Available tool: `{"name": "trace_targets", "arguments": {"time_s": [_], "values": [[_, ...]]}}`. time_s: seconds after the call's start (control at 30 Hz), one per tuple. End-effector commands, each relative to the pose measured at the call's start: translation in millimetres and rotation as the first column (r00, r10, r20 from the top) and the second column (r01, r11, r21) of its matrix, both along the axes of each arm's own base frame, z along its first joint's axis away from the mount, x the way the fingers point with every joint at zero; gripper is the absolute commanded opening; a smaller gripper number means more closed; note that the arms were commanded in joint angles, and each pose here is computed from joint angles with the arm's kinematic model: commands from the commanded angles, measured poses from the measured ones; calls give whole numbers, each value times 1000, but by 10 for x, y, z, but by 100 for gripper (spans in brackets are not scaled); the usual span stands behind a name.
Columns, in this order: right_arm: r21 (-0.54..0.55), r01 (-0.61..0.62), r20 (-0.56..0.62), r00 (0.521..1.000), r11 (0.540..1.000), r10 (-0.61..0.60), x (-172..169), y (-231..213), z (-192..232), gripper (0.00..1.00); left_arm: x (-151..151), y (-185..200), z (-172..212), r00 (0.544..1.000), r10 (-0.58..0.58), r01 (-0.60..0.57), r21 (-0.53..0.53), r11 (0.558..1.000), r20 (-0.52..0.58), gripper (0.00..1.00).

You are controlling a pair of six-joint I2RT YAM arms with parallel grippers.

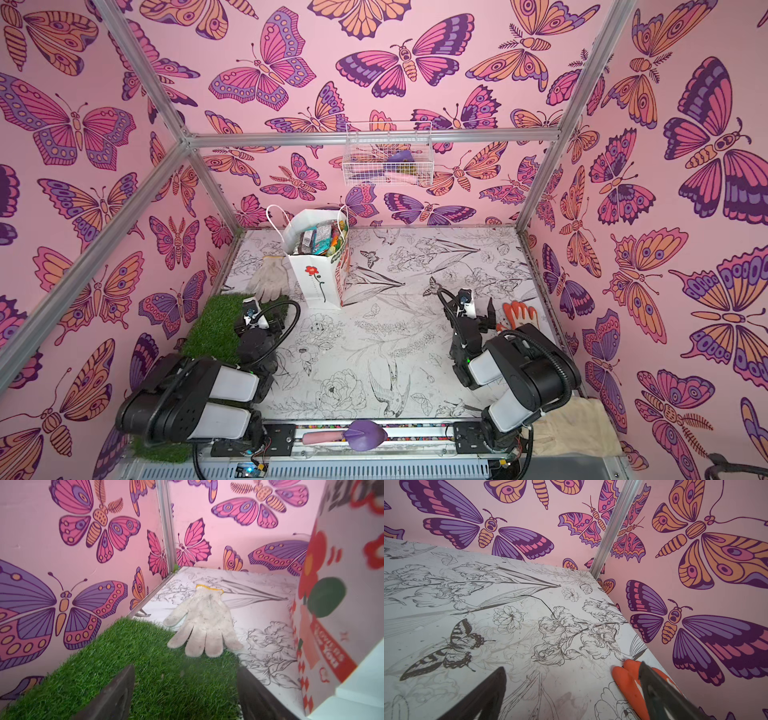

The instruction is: Place the snacks into the paper bag

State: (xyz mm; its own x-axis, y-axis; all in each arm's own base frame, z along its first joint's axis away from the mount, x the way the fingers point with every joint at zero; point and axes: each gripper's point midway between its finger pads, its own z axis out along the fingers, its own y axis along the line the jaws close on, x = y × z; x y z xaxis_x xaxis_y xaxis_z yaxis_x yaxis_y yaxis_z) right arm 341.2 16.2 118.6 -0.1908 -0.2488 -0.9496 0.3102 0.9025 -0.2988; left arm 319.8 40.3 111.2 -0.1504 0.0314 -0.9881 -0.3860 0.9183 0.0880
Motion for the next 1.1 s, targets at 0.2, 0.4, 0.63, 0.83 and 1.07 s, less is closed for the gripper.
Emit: {"name": "trace_targets", "arguments": {"time_s": [0.2,0.4,0.63,0.83,1.07], "values": [[7,-7,50,999,1000,6,41,37,130,99,53,-39,112,998,-26,26,1,1000,53,81],[5,-5,49,999,1000,5,48,37,128,99,147,-230,96,993,-119,118,55,992,22,99],[5,7,50,999,1000,-7,57,22,129,99,240,-481,49,977,-213,215,132,968,-29,99],[80,60,79,995,995,-66,21,-171,137,99,240,-480,52,977,-213,215,133,968,-29,99],[103,65,69,995,993,-72,69,-218,120,99,242,-486,46,976,-215,217,133,967,-31,99]]}}
